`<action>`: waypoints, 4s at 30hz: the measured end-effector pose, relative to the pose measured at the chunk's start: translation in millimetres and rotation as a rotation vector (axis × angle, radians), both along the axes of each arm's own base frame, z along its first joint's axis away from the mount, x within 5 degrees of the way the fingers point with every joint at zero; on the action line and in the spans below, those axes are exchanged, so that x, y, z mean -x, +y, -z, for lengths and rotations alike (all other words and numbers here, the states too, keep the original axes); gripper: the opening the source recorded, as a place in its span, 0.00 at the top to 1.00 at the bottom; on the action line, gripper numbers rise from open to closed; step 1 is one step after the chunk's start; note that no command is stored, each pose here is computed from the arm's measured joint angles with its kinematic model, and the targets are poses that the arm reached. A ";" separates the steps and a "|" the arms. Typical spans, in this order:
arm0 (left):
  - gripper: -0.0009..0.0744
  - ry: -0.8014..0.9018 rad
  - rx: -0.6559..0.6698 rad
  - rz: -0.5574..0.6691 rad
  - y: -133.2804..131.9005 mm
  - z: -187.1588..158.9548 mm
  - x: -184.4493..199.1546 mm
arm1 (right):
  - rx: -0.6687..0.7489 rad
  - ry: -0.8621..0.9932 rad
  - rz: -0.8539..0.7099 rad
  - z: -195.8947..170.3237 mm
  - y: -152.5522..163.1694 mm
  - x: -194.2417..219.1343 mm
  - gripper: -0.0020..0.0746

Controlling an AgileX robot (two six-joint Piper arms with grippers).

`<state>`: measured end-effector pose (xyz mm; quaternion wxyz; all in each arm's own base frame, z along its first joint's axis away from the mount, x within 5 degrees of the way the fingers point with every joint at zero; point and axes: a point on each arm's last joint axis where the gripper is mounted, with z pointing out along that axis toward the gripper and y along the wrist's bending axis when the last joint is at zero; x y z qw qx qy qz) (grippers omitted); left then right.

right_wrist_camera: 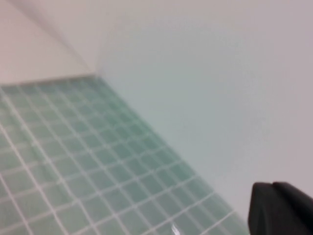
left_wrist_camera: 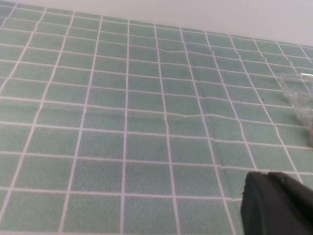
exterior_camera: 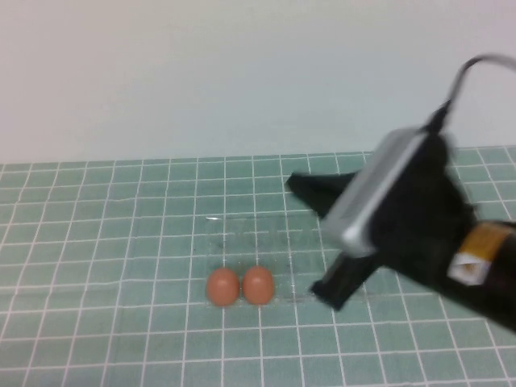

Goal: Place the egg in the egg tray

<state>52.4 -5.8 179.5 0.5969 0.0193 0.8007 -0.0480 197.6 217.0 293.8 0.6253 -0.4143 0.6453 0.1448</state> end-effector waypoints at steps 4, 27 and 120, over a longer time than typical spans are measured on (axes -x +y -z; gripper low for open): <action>0.99 0.000 0.000 0.000 0.0 0.0 0.0 | -0.065 -0.052 -0.007 -38.7 -24.1 22.2 0.97; 0.99 0.000 0.000 0.000 0.0 0.0 0.0 | -0.022 -0.258 0.334 -67.5 -73.7 23.7 0.98; 0.99 0.000 0.000 0.000 0.0 0.0 0.0 | -0.183 0.267 0.829 125.8 -215.9 146.3 0.98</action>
